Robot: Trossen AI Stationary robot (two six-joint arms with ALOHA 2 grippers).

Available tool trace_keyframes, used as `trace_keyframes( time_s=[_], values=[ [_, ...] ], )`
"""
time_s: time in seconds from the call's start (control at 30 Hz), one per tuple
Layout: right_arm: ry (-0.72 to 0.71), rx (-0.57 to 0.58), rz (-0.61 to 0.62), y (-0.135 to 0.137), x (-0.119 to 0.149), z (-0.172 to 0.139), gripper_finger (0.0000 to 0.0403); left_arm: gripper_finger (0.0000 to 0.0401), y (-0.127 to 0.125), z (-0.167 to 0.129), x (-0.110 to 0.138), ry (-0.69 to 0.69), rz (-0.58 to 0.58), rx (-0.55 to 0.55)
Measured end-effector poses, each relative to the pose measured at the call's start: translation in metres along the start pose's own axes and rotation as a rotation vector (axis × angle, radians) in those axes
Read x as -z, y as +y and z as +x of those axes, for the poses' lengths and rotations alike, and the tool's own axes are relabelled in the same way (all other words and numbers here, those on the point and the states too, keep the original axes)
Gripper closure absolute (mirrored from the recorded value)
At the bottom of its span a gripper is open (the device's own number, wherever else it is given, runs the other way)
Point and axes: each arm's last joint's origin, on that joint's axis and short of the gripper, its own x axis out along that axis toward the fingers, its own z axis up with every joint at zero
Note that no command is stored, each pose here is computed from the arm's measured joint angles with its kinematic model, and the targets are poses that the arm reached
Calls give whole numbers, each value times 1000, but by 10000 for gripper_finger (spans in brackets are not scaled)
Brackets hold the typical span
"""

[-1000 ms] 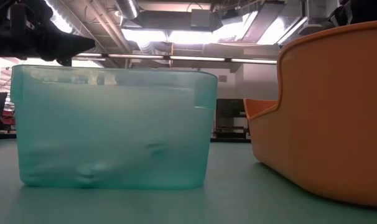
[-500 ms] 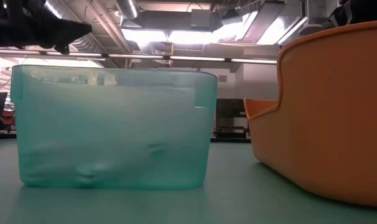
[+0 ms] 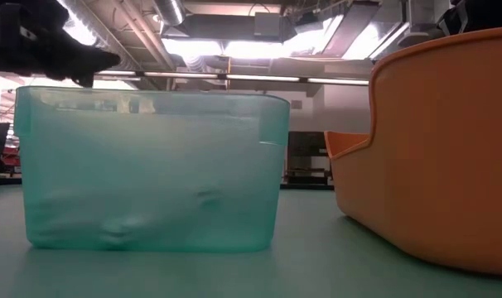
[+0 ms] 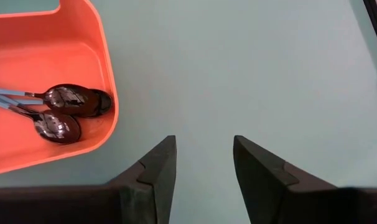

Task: Sort silverware by color (type)
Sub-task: Return to Home Position

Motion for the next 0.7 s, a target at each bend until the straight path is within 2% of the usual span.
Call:
trace_keyframes(
  time_s=[0.37,0.47,0.7],
  values=[
    [-78,-85,56,9,-8,-1,253,401,0,0,5,48,-22,2],
    [-98,-108,71,11,-11,-1,253,401,-1,1,13,64,-26,2],
    [-111,-121,74,12,-12,-1,253,401,-2,2,13,33,-17,-2]
  ],
)
